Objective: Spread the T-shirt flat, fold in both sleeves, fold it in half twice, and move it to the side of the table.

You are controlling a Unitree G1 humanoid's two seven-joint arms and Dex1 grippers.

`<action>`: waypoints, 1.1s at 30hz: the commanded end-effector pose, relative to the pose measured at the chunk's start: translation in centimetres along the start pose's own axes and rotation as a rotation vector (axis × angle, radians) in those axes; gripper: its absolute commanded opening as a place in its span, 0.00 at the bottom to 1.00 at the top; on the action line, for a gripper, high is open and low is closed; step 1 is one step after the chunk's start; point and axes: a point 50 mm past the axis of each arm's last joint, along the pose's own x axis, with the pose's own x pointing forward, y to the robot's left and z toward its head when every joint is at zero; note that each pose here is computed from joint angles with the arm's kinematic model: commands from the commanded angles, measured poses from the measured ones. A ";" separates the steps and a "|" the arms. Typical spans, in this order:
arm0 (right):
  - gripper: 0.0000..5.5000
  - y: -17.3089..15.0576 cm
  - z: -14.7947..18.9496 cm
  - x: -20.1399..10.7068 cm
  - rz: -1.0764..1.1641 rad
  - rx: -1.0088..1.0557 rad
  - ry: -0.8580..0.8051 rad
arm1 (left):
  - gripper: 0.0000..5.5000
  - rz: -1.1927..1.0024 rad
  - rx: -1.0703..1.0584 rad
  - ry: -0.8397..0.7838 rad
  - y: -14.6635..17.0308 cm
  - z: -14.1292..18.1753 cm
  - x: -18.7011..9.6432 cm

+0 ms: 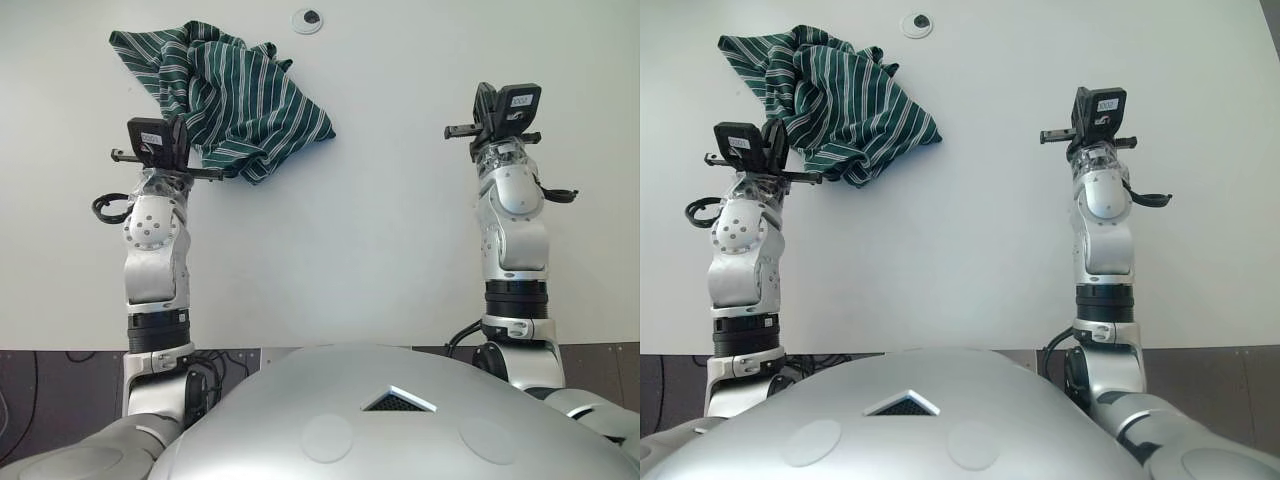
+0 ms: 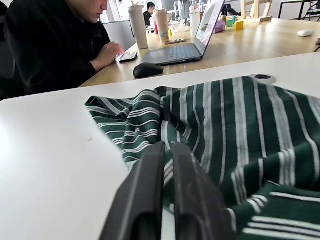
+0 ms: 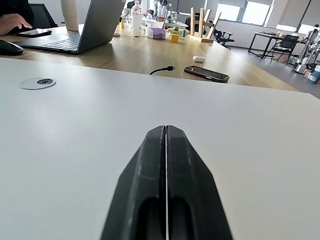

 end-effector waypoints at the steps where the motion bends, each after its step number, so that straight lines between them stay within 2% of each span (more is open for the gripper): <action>1: 0.00 0.4 0.1 0.3 0.007 0.010 -0.003 | 0.16 -0.079 -0.049 0.103 0.3 -0.8 -0.9; 4: 0.00 0.3 -0.3 -0.1 -0.001 0.000 0.006 | 0.23 -0.134 -0.010 0.127 0.5 -0.5 -2.3; 9: 0.00 0.5 -0.8 -0.1 -0.007 -0.003 0.022 | 0.34 -0.149 -0.171 0.188 -0.1 -1.0 -2.7; 13: 0.00 0.6 -0.9 0.1 0.004 -0.024 0.026 | 0.34 -0.117 -0.380 0.213 -0.5 -1.7 -1.5; 22: 0.00 0.8 -1.2 0.4 0.019 -0.048 0.030 | 0.34 -0.048 -0.629 0.211 0.0 -2.0 0.0; 29: 0.00 0.9 -1.3 0.7 0.029 -0.062 0.025 | 0.15 -0.040 -0.651 0.246 -0.5 -2.5 0.9; 33: 0.00 0.8 -1.1 0.9 0.032 -0.074 0.013 | 0.02 -0.007 -0.609 0.189 0.3 -2.0 1.0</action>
